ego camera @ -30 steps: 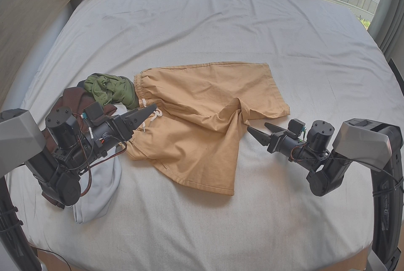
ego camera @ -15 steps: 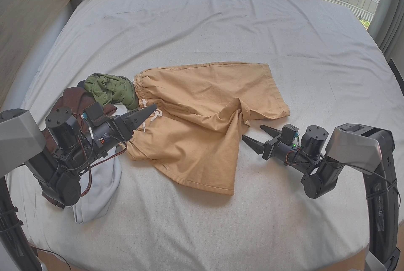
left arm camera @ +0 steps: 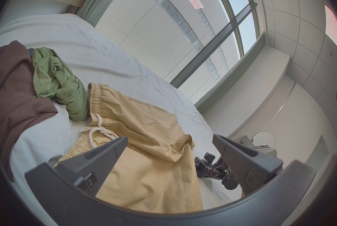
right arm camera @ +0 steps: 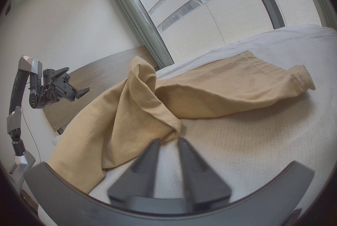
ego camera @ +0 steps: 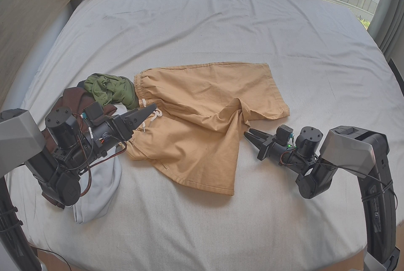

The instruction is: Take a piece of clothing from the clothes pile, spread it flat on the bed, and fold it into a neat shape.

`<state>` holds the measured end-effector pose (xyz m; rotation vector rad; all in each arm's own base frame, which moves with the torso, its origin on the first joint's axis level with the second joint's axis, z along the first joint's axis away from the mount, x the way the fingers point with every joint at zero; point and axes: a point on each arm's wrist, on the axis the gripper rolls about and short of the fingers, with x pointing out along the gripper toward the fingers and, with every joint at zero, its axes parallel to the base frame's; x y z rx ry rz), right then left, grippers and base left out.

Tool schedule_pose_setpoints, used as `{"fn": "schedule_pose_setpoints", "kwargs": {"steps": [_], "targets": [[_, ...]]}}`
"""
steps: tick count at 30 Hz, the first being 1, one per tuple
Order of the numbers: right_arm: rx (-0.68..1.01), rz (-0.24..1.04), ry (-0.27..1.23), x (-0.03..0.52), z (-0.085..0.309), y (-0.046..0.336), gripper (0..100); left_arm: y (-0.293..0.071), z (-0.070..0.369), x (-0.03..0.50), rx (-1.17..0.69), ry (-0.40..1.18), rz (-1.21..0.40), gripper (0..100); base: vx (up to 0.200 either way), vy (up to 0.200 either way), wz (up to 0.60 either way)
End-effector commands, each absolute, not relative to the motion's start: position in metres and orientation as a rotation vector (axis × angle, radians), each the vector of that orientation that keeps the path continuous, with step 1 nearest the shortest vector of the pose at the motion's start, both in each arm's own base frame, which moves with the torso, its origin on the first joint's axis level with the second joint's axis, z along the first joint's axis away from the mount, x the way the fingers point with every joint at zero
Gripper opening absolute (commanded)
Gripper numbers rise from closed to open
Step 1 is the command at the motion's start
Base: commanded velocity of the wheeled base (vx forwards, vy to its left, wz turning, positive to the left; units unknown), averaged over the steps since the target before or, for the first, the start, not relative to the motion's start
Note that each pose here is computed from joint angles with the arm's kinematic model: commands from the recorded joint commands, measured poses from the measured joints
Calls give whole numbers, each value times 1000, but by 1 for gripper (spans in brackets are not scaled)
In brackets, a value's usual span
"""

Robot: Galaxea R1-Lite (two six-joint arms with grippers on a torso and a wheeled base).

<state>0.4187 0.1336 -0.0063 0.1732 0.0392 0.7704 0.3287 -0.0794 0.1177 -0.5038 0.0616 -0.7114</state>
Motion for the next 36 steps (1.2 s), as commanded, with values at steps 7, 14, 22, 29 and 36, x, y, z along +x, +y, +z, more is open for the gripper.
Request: {"fn": "schedule_pose_setpoints", "kwargs": {"steps": [7,14,22,29,36], "targets": [[176,772,38,420,-8,135,0,-80,117,329,-505,64,-711,100,0,0,0],[176,765,38,419,-6,132,0,-80,117,329,-505,66,-712,100,0,0,0],[174,748,40,416,-1,125,0,-80,117,329,-505,65,-710,100,0,0,0],[157,747,63,407,1,121,0,-80,117,329,-504,63,-714,100,0,0,0],[147,758,12,418,5,128,100,-80,117,329,-505,62,-711,100,0,0,0]]}}
